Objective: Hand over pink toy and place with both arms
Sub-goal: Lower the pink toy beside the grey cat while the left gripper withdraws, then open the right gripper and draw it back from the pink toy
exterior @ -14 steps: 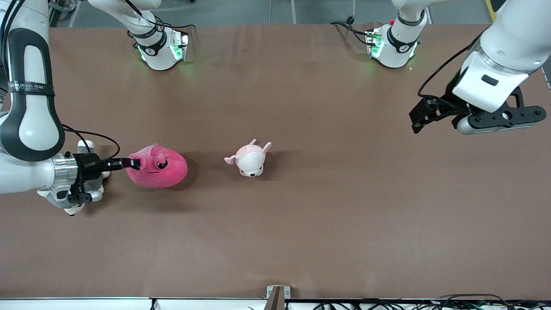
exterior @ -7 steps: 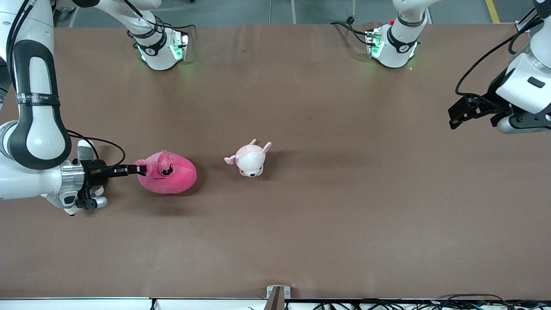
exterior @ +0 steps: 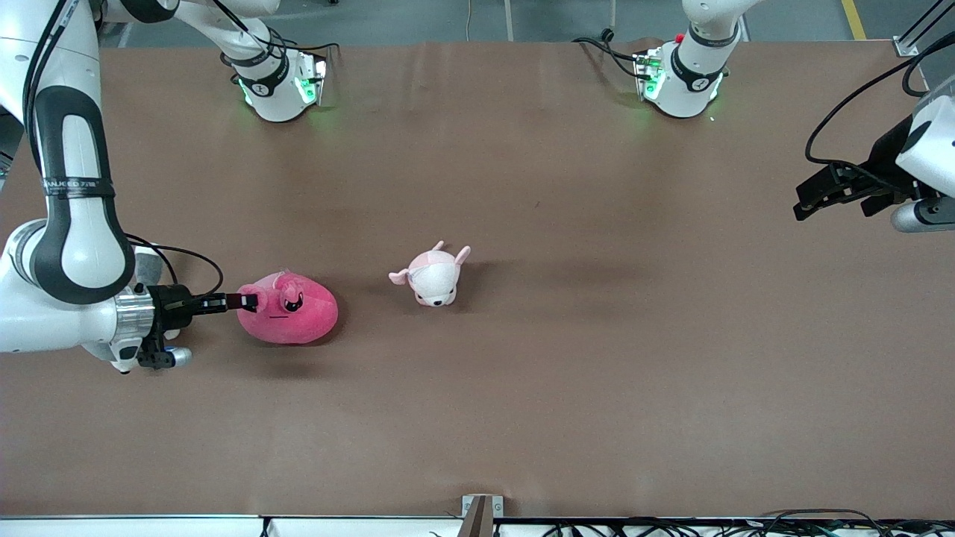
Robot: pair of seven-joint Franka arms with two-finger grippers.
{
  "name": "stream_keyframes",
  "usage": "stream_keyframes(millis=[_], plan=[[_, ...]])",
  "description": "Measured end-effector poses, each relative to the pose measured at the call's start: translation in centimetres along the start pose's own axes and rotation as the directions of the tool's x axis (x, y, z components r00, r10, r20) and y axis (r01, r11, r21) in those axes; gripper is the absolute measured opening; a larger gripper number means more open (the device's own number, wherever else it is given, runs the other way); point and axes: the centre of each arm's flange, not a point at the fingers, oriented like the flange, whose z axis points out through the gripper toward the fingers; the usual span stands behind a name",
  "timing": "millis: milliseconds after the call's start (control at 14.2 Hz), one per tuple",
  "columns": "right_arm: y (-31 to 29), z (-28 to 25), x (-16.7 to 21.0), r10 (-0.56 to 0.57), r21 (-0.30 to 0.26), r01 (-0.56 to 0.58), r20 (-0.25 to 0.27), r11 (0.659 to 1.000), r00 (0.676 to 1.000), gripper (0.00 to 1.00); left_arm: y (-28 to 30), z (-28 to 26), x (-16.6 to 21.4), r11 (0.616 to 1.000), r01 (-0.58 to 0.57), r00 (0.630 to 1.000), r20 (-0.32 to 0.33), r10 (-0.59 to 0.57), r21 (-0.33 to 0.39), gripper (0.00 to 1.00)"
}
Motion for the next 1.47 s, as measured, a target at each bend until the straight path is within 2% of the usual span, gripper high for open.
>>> stream_keyframes(millis=[351,421,632,772,842,912,982,1263,1474], plan=[[0.7,0.0,0.6,-0.007,-0.011,0.007,-0.037,1.000,0.999,0.11,0.6,-0.4,-1.0,1.000,-0.010,0.999,-0.032,0.011,0.004,1.00],[0.8,-0.2,0.7,0.007,-0.013,-0.007,-0.050,1.000,0.999,0.18,0.6,-0.5,-1.0,1.000,-0.011,0.999,-0.038,0.012,0.004,1.00],[1.5,-2.2,0.7,0.024,-0.023,-0.026,-0.084,0.999,0.996,0.50,0.9,-1.0,-0.9,1.000,-0.018,0.998,-0.059,0.018,0.001,1.00],[0.1,-5.9,-0.3,0.006,-0.101,-0.015,-0.084,0.995,0.996,0.72,1.0,-1.1,-0.9,1.000,-0.019,0.998,-0.062,0.019,0.001,1.00],[-1.6,-8.4,-1.2,0.034,-0.149,-0.048,-0.095,0.988,0.995,0.81,1.0,-1.1,-0.9,1.000,-0.018,0.998,-0.063,0.018,0.001,1.00],[-3.6,-11.0,-2.6,0.079,-0.180,-0.098,-0.110,0.979,0.991,0.92,0.9,-1.1,-0.9,1.000,-0.018,0.998,-0.063,0.018,0.001,1.00],[-5.6,-13.4,-4.1,0.111,-0.200,-0.134,-0.125,0.971,0.986,0.99,0.9,-1.2,-0.9,1.000,-0.018,0.998,-0.063,0.018,0.001,1.00],[-10.0,-19.7,-8.1,0.094,-0.351,-0.173,-0.231,0.920,0.969,1.00,0.9,-1.2,-0.9,1.000,-0.018,0.998,-0.064,0.018,0.001,1.00],[-10.7,-22.2,-8.9,0.060,-0.415,-0.178,-0.283,0.892,0.957,1.00,1.0,-1.2,-0.9,1.000,-0.019,0.998,-0.064,0.019,0.001,1.00]])
